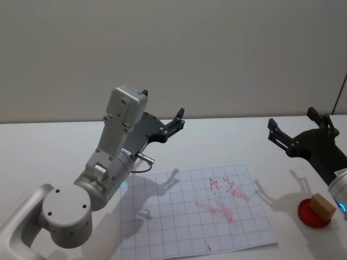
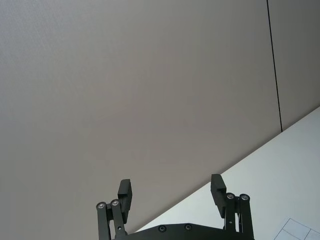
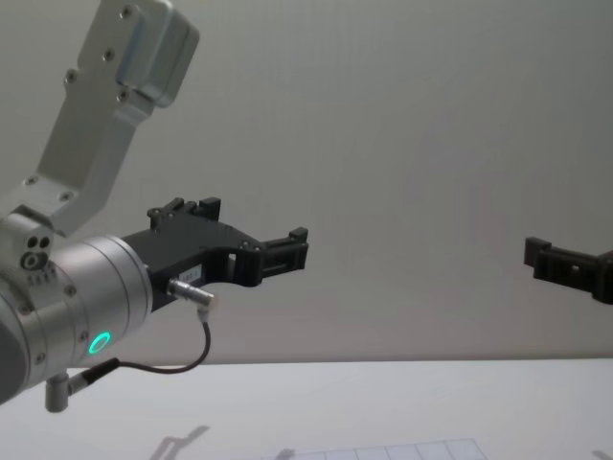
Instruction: Use the one hand to pick up the stamp and affix it onto the A4 paper.
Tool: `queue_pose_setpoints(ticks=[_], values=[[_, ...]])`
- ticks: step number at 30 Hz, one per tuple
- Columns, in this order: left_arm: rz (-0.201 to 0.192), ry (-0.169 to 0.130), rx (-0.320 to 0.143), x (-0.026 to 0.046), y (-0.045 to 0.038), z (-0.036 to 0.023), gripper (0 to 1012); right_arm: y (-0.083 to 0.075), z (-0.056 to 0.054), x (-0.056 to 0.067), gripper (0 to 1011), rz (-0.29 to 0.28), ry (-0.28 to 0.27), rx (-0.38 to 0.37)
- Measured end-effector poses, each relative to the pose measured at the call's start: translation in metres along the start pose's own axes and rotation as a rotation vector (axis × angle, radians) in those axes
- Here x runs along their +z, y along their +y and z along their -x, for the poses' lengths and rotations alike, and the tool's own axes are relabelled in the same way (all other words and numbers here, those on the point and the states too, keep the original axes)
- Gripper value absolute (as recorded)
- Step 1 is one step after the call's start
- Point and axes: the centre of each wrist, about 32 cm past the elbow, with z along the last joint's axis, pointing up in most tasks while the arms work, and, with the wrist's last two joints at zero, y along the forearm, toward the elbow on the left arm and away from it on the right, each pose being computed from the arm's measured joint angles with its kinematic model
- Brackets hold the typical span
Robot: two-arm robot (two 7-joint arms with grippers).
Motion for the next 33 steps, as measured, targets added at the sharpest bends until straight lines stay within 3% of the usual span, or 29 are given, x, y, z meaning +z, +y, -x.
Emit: queue_pose_setpoints(ticks=[33], values=[[0.000, 0.000, 0.000, 0.0000, 0.0000, 0.0000, 1001, 0.0000, 0.0000, 0.0000, 1001, 0.000, 0.000, 0.000]])
